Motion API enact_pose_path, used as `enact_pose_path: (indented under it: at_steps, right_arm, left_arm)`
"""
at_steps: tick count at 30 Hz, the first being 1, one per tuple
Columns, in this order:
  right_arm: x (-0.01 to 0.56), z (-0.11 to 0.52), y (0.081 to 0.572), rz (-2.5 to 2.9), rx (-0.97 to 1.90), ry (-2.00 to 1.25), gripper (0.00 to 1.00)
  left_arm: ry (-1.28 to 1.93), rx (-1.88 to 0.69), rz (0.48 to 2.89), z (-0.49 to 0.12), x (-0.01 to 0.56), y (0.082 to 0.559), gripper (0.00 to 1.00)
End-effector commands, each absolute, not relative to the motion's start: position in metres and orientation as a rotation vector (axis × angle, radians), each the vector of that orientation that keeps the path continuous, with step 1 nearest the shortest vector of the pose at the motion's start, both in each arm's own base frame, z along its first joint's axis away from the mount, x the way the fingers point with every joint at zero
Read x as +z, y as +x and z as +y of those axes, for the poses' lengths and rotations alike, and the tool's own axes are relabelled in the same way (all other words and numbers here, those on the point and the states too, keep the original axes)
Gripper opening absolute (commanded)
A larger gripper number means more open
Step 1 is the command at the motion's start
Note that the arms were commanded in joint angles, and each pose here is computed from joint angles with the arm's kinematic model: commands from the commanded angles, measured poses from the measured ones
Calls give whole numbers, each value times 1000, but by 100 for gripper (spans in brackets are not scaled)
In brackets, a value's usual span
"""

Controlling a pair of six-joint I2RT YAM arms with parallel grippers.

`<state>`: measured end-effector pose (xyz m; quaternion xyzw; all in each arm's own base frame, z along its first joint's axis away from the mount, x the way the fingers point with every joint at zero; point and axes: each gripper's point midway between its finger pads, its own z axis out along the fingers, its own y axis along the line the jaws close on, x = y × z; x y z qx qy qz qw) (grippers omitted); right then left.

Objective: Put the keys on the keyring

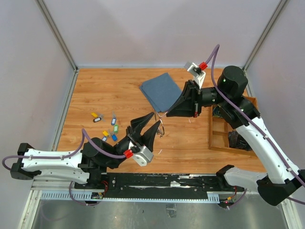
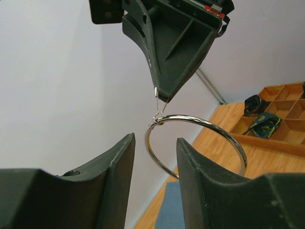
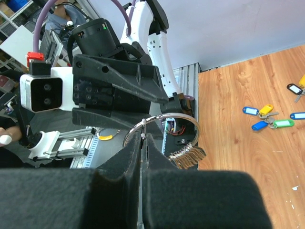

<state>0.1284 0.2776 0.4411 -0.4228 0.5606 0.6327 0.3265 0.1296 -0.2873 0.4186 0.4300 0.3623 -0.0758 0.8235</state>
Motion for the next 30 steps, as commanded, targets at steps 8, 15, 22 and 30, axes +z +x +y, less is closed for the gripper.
enact_pose_path:
  at_steps: [8, 15, 22, 30]
  right_arm:
    - [435, 277, 119, 1492, 1647, -1144, 0]
    - [435, 280, 123, 1501, 1605, -1124, 1]
    - [436, 280, 124, 1494, 1566, -1106, 0]
    - [435, 282, 113, 1487, 1582, -1148, 1]
  left_arm:
    - [853, -199, 757, -280, 433, 129, 45]
    - [878, -208, 760, -287, 428, 127, 43]
    - [885, -220, 762, -291, 426, 126, 40]
    - [887, -227, 762, -292, 428, 126, 26]
